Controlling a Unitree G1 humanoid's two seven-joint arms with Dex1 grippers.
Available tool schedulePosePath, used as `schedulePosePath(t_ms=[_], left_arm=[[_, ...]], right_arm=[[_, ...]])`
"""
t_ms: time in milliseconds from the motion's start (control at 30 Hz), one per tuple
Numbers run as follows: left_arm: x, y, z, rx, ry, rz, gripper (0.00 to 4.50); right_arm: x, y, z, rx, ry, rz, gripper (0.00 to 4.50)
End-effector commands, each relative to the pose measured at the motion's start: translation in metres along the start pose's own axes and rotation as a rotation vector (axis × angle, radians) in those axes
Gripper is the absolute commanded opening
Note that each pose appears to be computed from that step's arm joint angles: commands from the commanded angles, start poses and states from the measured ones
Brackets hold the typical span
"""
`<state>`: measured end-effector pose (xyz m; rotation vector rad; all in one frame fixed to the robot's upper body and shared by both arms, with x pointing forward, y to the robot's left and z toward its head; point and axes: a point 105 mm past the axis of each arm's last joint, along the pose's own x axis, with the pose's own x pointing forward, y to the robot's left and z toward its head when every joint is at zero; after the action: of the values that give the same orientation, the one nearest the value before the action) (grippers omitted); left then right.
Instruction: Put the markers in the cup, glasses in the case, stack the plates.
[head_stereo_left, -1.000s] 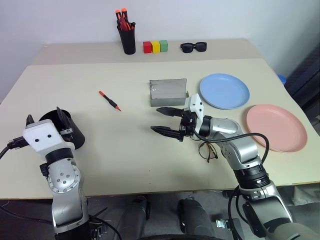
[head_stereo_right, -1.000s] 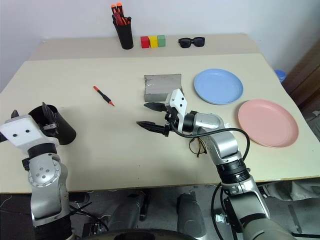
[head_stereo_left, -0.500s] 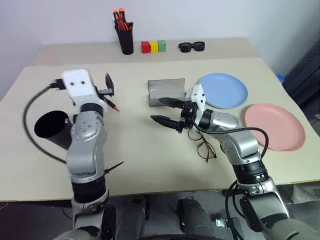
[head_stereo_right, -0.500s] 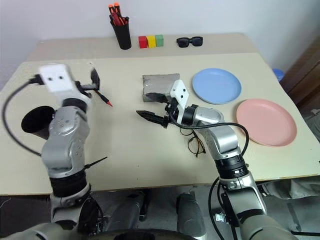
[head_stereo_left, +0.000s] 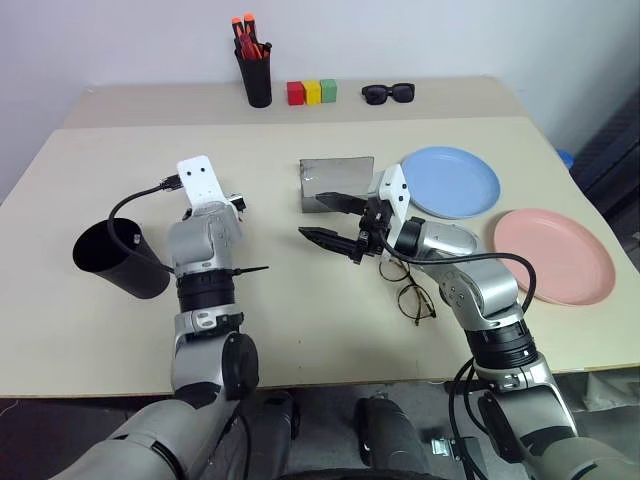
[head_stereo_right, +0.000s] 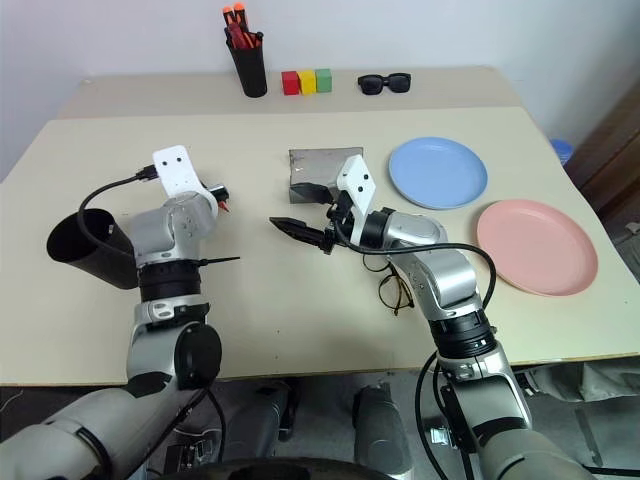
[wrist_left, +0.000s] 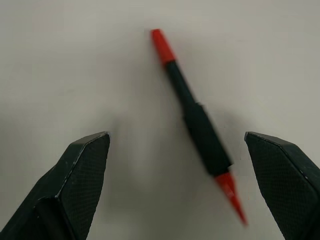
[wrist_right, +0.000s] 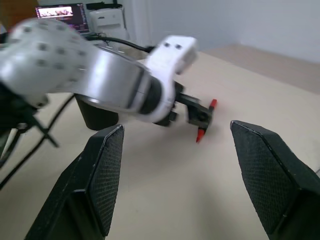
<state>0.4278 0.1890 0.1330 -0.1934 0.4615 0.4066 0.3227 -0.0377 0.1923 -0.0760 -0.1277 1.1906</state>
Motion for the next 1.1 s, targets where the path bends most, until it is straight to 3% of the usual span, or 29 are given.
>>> schedulePosePath(t_ms=[33,133,233,467,633,800,933,1033,1100], left_arm=[[0.006,-0.004,0.009,-0.034,-0.005,0.007,4.43],[0.009,-0.009,0.006,-0.034,0.018,-0.003,4.43],[0.011,-0.009,-0.002,-0.042,0.073,0.02,3.65],[0.011,-0.003,0.002,-0.052,0.056,0.058,0.15],[-0.011,-0.021,0.049,-0.094,-0.23,-0.111,0.06],[-0.066,-0.028,0.094,-0.099,-0.627,-0.352,0.06],[-0.108,0.001,0.111,-0.136,-0.877,-0.349,0.06],[-0.146,0.045,0.114,0.014,-1.116,-0.16,0.06],[-0.162,0.064,0.107,0.093,-1.189,-0.06,0.06]], right_arm=[[-0.001,0.008,0.009,-0.03,-0.037,0.036,3.45],[-0.003,0.011,0.002,-0.024,-0.025,0.05,3.45],[-0.006,0.013,-0.005,-0.024,-0.017,0.052,3.45],[-0.01,0.012,-0.014,-0.024,0.006,0.058,3.45],[-0.01,0.01,-0.018,-0.032,0.025,0.051,3.45],[-0.01,0.01,-0.019,-0.036,0.028,0.046,3.45],[-0.01,0.011,-0.018,-0.032,0.022,0.047,3.45],[-0.012,0.013,-0.016,-0.018,0.01,0.064,3.45],[-0.013,0.013,-0.015,-0.016,0.01,0.068,3.45]])
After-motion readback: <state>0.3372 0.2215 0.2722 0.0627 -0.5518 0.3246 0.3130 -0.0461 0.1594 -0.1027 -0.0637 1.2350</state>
